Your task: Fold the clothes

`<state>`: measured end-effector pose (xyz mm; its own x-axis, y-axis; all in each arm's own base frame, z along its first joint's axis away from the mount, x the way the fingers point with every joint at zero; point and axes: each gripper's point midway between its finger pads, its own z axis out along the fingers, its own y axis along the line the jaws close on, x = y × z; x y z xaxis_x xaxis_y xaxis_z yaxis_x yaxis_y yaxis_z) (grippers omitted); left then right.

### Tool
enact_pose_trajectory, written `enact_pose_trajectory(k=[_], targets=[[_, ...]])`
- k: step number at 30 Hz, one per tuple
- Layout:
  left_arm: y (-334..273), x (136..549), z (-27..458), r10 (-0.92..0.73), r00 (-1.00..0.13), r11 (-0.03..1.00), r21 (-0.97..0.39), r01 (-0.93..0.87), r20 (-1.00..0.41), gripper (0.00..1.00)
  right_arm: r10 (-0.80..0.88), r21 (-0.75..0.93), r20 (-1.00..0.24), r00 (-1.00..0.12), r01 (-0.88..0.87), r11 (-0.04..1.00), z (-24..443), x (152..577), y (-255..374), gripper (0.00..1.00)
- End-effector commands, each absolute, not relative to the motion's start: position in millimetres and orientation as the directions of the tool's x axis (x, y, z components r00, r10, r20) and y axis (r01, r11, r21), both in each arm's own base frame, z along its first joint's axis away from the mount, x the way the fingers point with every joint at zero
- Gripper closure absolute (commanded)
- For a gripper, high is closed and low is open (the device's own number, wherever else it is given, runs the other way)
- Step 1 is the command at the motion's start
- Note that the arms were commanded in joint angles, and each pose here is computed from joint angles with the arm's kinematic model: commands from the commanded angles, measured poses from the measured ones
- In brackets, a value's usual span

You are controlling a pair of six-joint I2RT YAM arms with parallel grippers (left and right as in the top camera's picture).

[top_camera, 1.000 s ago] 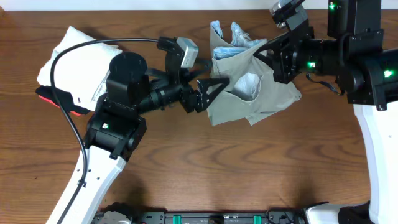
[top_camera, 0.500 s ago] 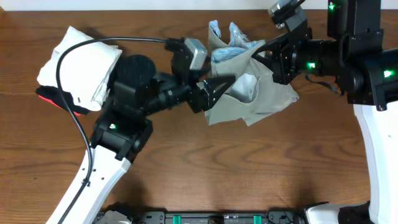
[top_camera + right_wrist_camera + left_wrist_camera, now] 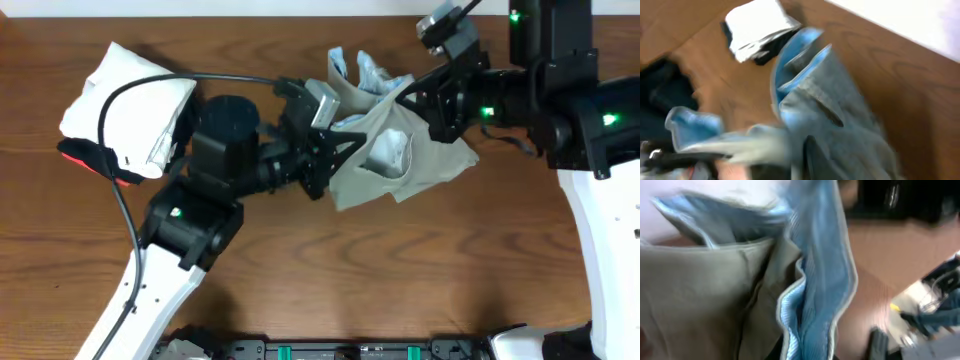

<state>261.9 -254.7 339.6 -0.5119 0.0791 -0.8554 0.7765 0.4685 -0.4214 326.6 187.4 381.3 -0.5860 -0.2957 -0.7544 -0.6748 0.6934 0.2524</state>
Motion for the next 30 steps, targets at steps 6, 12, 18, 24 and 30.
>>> enact_pose_trajectory(k=[6, 12, 18, 24, 30], targets=[[-217, 234, 274, 0.221, -0.690, 0.642, -0.430, 0.635, -0.690, 0.94, -0.237, 0.065, -0.763, -0.602, -0.435, 0.898, 385, 362, 126, 0.48], [-198, 202, 231, 0.297, -0.821, 0.713, -0.460, 0.530, -0.487, 0.94, -0.160, 0.125, -0.739, -0.654, -0.366, 0.922, 378, 365, 119, 0.47], [-199, 173, 204, 0.354, -0.871, 0.728, -0.484, 0.486, -0.341, 0.94, -0.154, 0.164, -0.676, -0.720, -0.351, 0.922, 349, 378, 126, 0.49], [-215, 170, 208, 0.393, -0.838, 0.685, -0.487, 0.542, -0.380, 0.94, -0.170, 0.205, -0.596, -0.785, -0.353, 0.913, 313, 392, 135, 0.53], [-243, 175, 229, 0.357, -0.811, 0.609, -0.543, 0.578, -0.464, 0.94, -0.156, 0.216, -0.540, -0.827, -0.315, 0.924, 290, 402, 129, 0.53]])
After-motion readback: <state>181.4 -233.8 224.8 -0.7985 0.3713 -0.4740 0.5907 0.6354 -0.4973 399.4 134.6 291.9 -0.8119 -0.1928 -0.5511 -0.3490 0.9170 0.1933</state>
